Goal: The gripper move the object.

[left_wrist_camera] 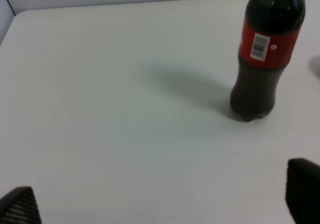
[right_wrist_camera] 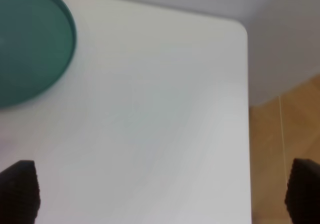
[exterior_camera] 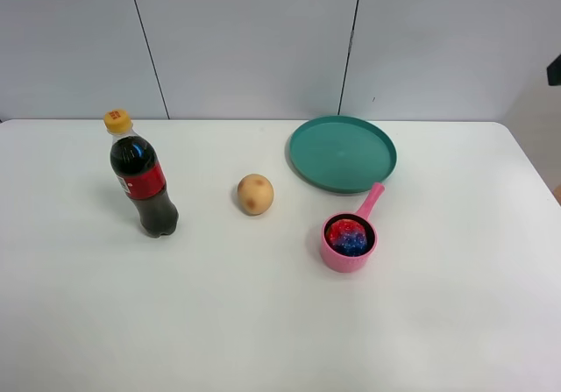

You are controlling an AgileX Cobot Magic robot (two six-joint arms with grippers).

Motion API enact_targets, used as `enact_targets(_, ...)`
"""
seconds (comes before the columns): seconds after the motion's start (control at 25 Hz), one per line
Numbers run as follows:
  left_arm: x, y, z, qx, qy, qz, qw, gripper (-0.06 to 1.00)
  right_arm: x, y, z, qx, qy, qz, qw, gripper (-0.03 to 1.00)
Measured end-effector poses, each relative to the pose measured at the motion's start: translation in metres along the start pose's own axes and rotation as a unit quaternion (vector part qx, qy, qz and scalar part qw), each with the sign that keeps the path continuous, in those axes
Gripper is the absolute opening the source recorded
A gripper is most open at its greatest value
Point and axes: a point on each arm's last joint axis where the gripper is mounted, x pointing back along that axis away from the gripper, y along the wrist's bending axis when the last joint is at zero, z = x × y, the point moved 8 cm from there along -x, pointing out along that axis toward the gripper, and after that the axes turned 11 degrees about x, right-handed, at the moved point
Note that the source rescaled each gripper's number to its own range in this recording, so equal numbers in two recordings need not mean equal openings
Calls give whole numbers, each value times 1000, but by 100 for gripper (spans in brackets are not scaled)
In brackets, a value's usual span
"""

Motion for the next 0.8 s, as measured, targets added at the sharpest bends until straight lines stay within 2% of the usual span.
enact_targets(0.16, 0, 0, 0, 0, 0, 0, 1000, 100, 31, 1, 9, -5, -11, 9, 1000, 100)
enact_targets(0.44, 0, 0, 0, 0, 0, 0, 1000, 100, 112, 12, 42, -13, -55, 32, 998, 100)
enact_targets(0.64, 0, 0, 0, 0, 0, 0, 1000, 100, 173, 20, 66, -35, -141, 70, 987, 100)
enact_targets(0.8, 0, 0, 0, 0, 0, 0, 1000, 100, 202, 27, 83, -51, -189, 89, 977, 100)
